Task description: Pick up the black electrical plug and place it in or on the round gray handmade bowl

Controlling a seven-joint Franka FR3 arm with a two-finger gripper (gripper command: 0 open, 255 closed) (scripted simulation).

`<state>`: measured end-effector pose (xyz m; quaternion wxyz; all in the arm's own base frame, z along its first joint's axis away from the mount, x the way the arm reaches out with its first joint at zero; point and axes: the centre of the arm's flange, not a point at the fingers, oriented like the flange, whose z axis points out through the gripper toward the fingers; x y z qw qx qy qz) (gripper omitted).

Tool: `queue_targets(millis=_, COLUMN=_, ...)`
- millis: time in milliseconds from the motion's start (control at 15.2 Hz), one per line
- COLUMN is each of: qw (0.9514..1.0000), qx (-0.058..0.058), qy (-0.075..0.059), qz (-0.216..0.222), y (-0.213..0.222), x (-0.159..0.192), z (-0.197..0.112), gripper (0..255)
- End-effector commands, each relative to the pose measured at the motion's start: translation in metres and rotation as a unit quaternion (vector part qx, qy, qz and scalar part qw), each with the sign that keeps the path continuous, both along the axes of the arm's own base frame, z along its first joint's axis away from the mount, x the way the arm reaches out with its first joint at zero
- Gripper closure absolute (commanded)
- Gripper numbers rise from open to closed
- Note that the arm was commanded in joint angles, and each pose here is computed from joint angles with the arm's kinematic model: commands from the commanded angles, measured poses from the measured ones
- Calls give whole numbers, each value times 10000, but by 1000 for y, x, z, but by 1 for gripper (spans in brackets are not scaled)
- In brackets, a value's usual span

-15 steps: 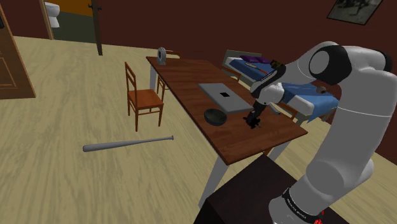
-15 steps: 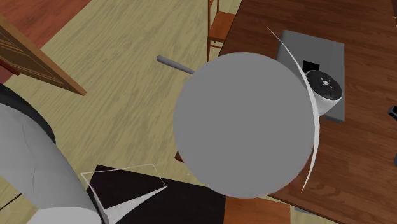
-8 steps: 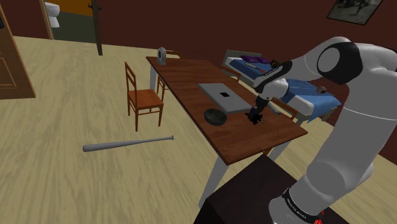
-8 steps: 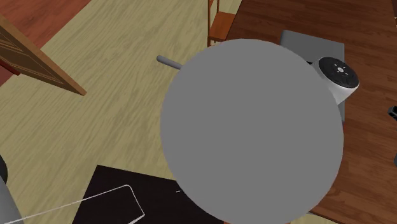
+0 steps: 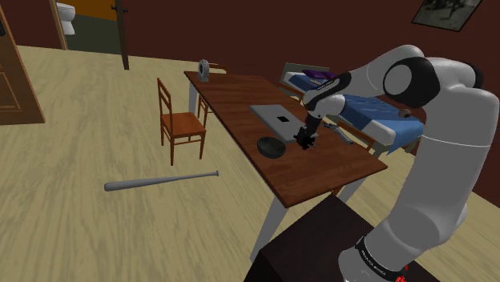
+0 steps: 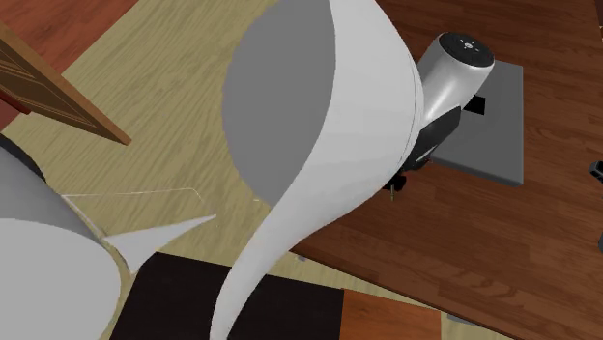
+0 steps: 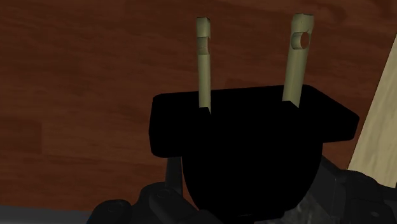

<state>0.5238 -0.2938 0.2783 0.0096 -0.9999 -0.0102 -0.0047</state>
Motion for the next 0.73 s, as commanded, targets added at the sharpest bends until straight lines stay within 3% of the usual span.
queue_targets(millis=0, qw=10000, qx=2, qy=-1, qz=-5, y=11, x=25, z=-3, gripper=255)
queue_targets(millis=660, qw=10000, qx=2, qy=-1, qz=-5, y=79, x=145, z=-4, gripper=255)
